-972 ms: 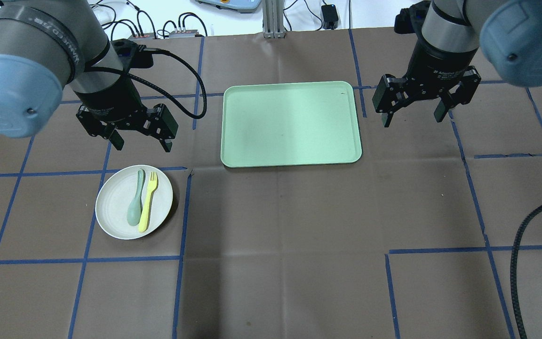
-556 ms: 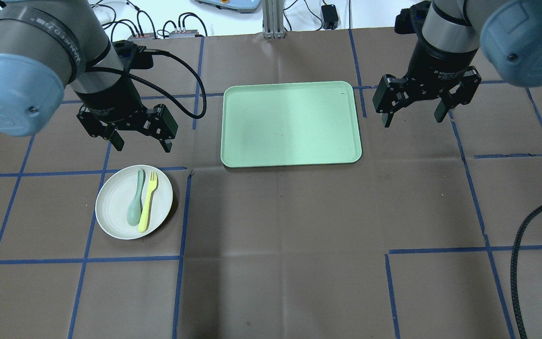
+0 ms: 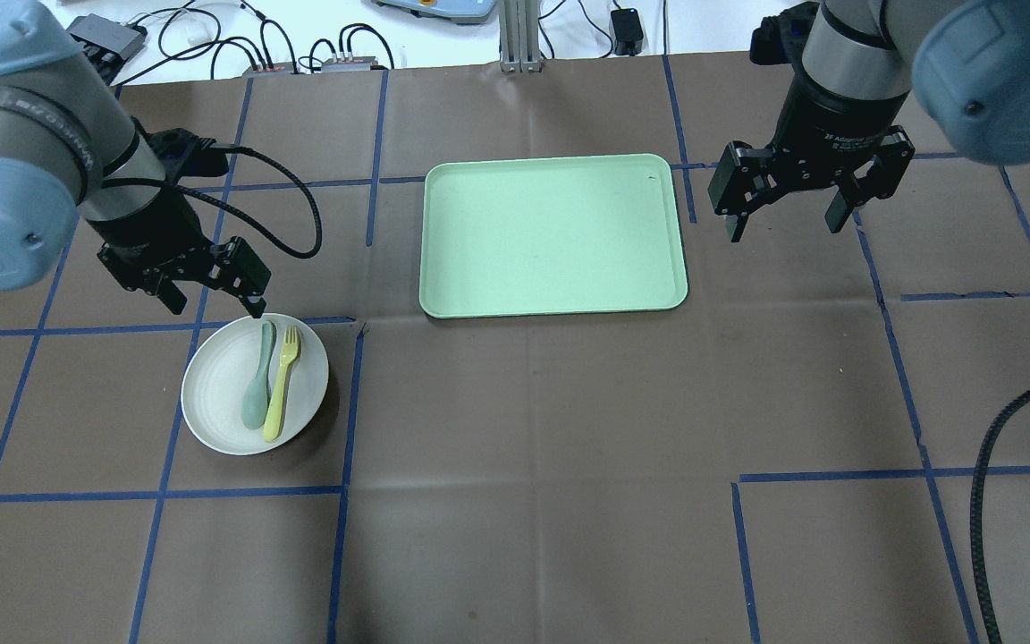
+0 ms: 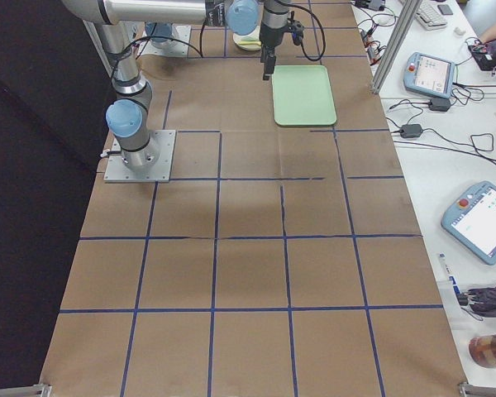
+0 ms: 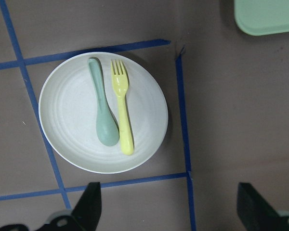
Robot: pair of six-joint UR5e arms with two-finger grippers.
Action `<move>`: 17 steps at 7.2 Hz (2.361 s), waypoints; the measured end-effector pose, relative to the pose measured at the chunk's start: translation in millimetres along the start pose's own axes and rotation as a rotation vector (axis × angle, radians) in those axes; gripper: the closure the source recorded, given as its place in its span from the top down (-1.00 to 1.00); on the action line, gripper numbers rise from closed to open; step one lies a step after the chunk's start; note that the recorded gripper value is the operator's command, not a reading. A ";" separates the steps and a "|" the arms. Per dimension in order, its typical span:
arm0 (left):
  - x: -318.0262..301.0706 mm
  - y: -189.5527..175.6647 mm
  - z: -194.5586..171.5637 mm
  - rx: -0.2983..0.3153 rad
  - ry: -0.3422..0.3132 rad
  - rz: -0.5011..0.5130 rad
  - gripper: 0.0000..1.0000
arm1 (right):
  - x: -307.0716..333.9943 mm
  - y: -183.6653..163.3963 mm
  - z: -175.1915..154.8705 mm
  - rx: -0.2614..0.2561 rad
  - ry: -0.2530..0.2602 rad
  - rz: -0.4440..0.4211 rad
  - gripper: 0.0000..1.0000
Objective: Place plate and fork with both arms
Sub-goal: 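Lower the left gripper to the white plate rim and grasp it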
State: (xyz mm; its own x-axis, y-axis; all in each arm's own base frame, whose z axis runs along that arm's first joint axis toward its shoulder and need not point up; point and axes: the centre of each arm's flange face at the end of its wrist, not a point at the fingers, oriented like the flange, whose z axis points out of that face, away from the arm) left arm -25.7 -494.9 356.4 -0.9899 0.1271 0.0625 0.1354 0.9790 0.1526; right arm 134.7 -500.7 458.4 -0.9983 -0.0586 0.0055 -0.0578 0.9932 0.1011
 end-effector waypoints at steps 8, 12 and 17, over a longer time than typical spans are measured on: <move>-162.8 -22.8 151.8 0.017 0.062 0.100 1.00 | 0.2 0.1 0.3 -0.001 0.002 -0.002 1.00; -140.5 -10.9 178.8 0.026 0.162 0.222 0.42 | 0.8 -0.1 0.5 -0.001 0.001 -0.004 1.00; -142.8 -10.0 176.3 0.035 0.167 0.234 -0.95 | 1.1 0.0 0.6 -0.001 0.001 -0.004 1.00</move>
State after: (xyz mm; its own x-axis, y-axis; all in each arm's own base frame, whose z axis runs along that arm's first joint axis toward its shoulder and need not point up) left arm 107.0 -494.7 172.1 -0.9108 0.3253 0.2543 0.3552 0.9313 0.0811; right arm 133.6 -500.7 457.8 -0.9980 -0.0629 0.0061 -0.0620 0.9928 0.1025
